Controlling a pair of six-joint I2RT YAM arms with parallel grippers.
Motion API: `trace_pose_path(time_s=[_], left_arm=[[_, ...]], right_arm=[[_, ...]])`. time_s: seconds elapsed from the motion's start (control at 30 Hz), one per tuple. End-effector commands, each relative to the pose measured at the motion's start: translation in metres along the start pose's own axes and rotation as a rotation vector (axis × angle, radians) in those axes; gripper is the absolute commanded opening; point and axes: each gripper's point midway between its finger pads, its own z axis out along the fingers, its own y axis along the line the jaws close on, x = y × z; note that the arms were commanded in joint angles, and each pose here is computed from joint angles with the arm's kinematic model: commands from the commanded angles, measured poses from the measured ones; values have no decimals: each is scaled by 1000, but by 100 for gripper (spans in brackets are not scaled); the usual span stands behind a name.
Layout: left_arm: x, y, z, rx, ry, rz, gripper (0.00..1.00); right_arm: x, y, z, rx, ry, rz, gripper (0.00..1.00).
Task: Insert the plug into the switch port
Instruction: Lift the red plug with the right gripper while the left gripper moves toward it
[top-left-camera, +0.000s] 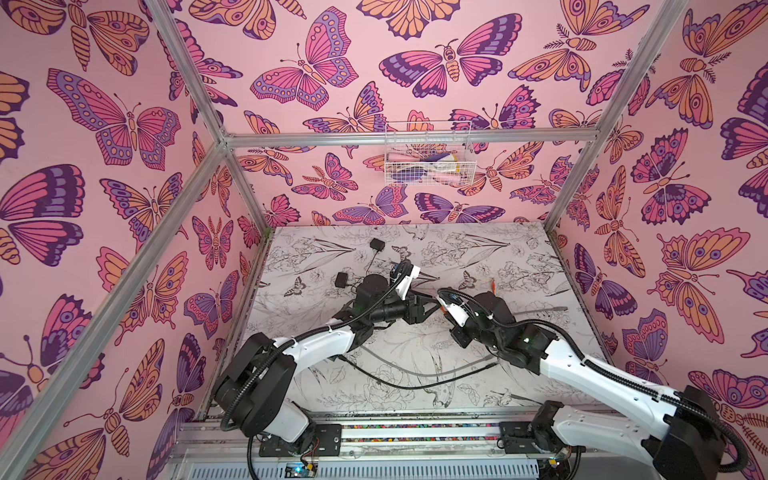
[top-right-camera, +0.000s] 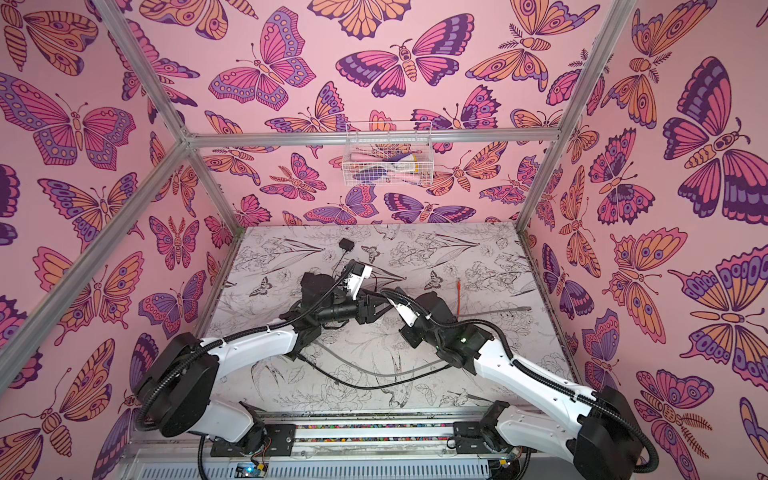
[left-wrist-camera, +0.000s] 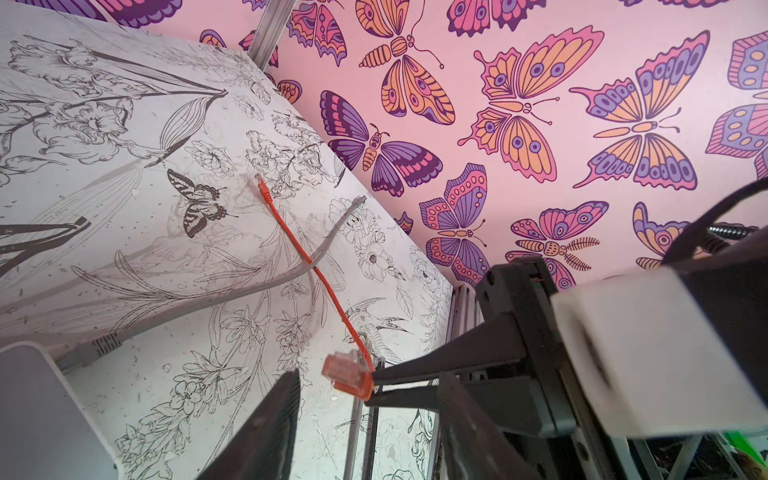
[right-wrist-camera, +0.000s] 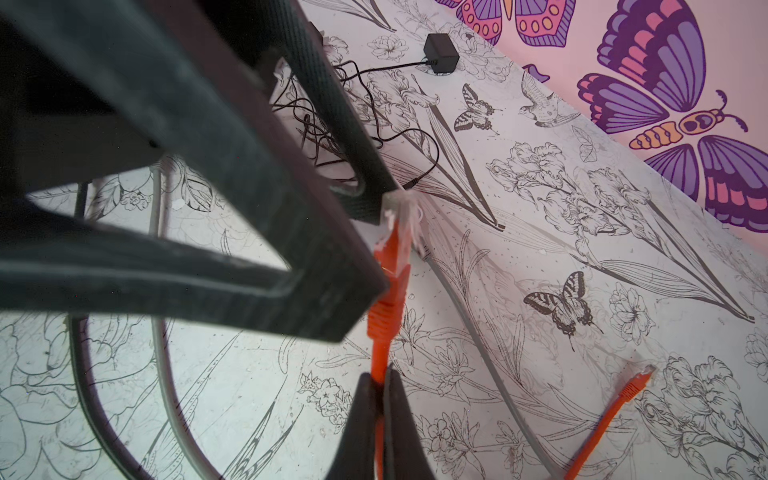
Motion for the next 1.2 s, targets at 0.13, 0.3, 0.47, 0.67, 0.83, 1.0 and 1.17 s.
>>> trace_pose_path(time_s=[0.13,0.3,0.47,0.67,0.83,1.0,1.17], left_arm=[[-9,-10,9,56,-18,30,49],[-8,-10,11,65,-24,36,35],[-6,-9,9,62,-32,52,11],[-5,-11,0,77,-48,108,1],[-18,-24,-18,175,-121,160,0],[-21,-53,-34,356,-162,225,0],[-18,-75,-45,516,-135,242,0]], right_arm=[[-9,4,-2,-28,-36,-8,0],[-10,6,-5,-38,-45,-1,0],[-9,5,-6,-32,-47,5,0],[-16,4,-29,-46,-56,30,42],[-41,11,-65,-187,-225,92,62],[-60,21,-88,-369,-294,129,57],[-66,27,-91,-493,-269,143,50]])
